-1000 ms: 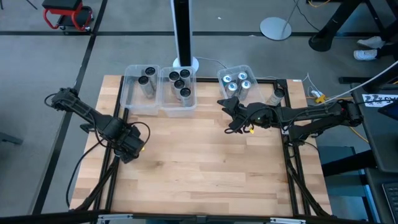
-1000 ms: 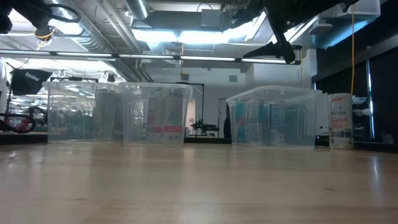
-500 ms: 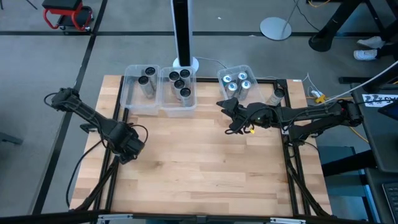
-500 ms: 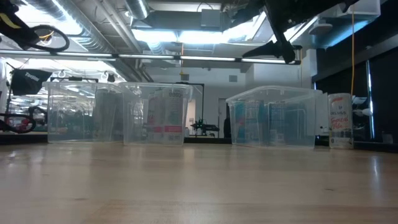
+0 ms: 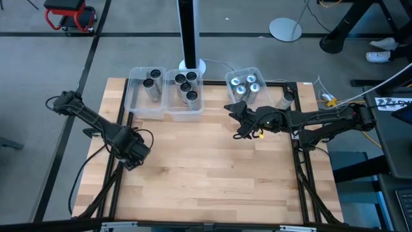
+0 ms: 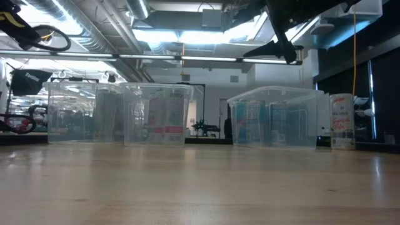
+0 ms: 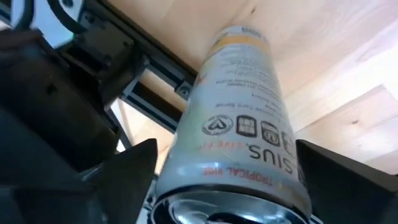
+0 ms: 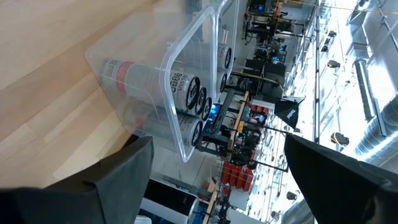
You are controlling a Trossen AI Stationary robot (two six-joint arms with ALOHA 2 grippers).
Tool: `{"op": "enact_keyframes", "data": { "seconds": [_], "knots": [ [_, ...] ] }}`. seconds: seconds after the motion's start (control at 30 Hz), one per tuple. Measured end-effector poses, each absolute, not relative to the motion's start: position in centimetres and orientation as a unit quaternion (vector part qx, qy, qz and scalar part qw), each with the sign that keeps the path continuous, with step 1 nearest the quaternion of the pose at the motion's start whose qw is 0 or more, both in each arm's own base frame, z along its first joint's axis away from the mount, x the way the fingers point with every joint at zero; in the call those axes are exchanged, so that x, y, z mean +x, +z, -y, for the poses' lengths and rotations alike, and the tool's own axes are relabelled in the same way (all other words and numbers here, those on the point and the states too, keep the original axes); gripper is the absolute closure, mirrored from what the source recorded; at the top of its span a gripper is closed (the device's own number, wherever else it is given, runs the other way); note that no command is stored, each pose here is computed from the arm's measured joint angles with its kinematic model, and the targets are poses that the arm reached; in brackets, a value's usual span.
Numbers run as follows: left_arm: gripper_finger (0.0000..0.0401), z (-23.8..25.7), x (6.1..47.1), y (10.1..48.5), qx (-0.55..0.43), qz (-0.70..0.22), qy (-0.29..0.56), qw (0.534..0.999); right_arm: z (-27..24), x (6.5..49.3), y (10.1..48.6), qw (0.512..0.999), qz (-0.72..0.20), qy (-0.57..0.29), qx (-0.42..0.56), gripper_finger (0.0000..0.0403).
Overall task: Sort soda cans
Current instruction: Put the bottom white-yellow soda can into the top left transparent bin
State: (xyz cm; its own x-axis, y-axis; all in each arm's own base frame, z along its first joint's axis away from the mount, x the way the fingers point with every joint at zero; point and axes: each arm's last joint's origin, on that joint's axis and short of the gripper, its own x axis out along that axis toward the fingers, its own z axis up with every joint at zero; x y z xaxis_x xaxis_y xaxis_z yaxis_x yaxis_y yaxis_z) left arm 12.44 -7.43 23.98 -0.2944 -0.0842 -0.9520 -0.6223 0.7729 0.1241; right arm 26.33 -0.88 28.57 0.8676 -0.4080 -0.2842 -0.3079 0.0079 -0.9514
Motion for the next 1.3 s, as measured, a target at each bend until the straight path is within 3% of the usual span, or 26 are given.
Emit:
{"op": "enact_keyframes", "data": {
  "seconds": [0.3,0.57,0.97,1.3],
  "knots": [
    [0.0154,7.5,12.4,24.1,-0.237,-0.776,0.228,0.539,0.9,26.3,28.6,0.663,-0.254,-0.038,-0.703,0.0043],
    [0.0154,7.0,13.3,27.1,-0.252,-0.753,0.229,0.562,0.9,26.3,28.6,0.663,-0.254,-0.038,-0.703,0.0043],
    [0.0151,3.2,15.9,34.5,-0.204,-0.612,0.212,0.734,0.9,26.3,28.6,0.663,-0.254,-0.038,-0.703,0.0043],
    [0.0151,-1.7,15.5,39.8,-0.133,-0.509,0.289,0.800,0.9,26.3,28.6,0.663,-0.254,-0.038,-0.703,0.0043]
  ]
}}
